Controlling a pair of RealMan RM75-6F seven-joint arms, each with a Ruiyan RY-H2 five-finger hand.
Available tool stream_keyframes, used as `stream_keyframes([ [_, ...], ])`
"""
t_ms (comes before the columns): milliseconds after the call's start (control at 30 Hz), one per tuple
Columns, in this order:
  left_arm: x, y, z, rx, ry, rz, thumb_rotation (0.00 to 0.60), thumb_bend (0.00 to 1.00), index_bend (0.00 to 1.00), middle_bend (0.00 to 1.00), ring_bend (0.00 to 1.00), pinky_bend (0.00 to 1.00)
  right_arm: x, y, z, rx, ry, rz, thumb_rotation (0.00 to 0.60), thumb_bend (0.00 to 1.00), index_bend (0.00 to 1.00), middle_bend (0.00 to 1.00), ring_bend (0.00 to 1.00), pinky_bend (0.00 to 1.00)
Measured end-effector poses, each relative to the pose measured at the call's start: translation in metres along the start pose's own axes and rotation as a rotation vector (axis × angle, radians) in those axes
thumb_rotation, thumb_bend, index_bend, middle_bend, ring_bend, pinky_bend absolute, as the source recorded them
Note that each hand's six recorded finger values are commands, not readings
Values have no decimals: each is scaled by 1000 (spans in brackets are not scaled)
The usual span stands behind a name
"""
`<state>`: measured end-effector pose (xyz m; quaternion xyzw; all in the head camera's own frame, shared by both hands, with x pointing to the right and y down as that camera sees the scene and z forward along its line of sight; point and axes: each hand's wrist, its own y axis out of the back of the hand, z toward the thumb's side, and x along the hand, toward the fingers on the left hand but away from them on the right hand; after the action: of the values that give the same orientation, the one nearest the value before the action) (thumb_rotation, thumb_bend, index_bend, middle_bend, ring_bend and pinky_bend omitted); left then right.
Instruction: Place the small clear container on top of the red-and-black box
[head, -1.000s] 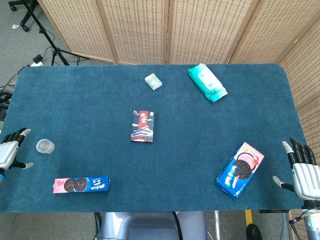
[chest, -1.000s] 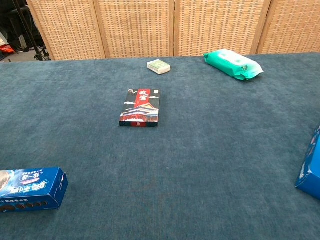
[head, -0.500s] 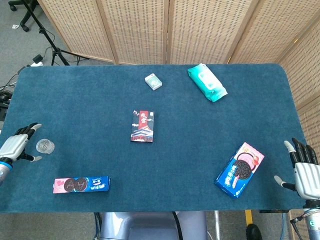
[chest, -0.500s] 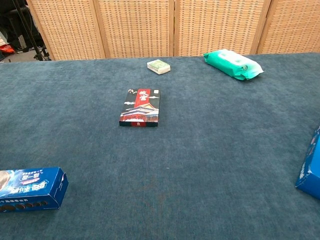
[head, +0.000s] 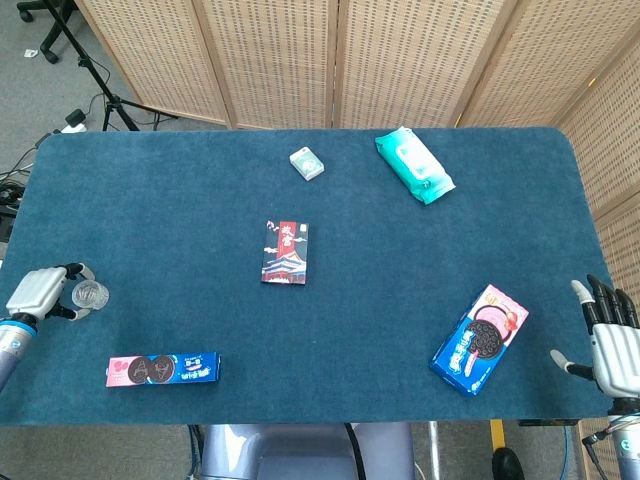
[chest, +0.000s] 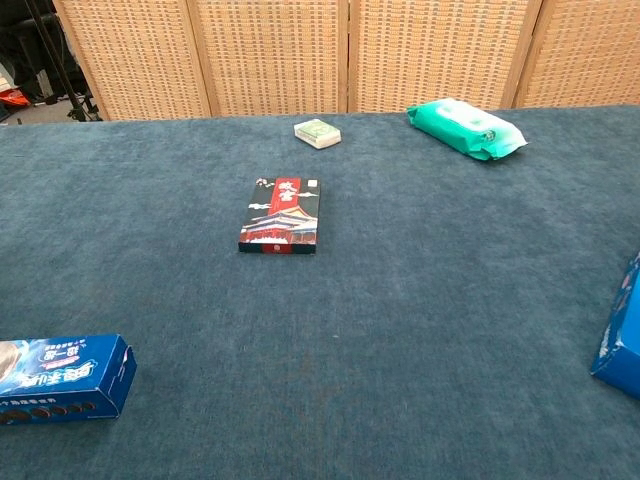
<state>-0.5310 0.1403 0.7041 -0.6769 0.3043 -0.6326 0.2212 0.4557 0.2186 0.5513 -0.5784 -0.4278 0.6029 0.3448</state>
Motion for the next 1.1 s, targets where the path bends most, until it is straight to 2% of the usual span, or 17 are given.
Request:
stream_keyframes([
  [200, -2, 10, 7, -35, -32, 56, 600, 360, 618, 440, 381, 476, 0, 0, 0, 0, -1, 2, 600, 0, 0, 0, 0, 0],
  [500, -12, 52, 49, -100, -190, 210, 600, 337, 619, 440, 381, 476, -1, 0, -1, -7, -3, 5, 600, 0, 0, 0, 0, 0],
  [700, -10, 83, 118, -124, -328, 271, 600, 324, 619, 440, 380, 476, -1, 5, -3, -25, -7, -4, 600, 0, 0, 0, 0, 0],
  [833, -10, 99, 171, -77, -389, 281, 600, 320, 619, 440, 378, 476, -2, 4, -5, -30, -13, 2, 600, 0, 0, 0, 0, 0],
  [967, -2, 115, 212, 12, -405, 301, 600, 317, 619, 440, 378, 476, -5, 4, -8, -39, -26, 10, 600, 0, 0, 0, 0, 0],
  [1100, 12, 126, 249, 103, -386, 318, 600, 304, 619, 440, 378, 476, -9, 2, -12, -43, -37, 21, 600, 0, 0, 0, 0, 0],
])
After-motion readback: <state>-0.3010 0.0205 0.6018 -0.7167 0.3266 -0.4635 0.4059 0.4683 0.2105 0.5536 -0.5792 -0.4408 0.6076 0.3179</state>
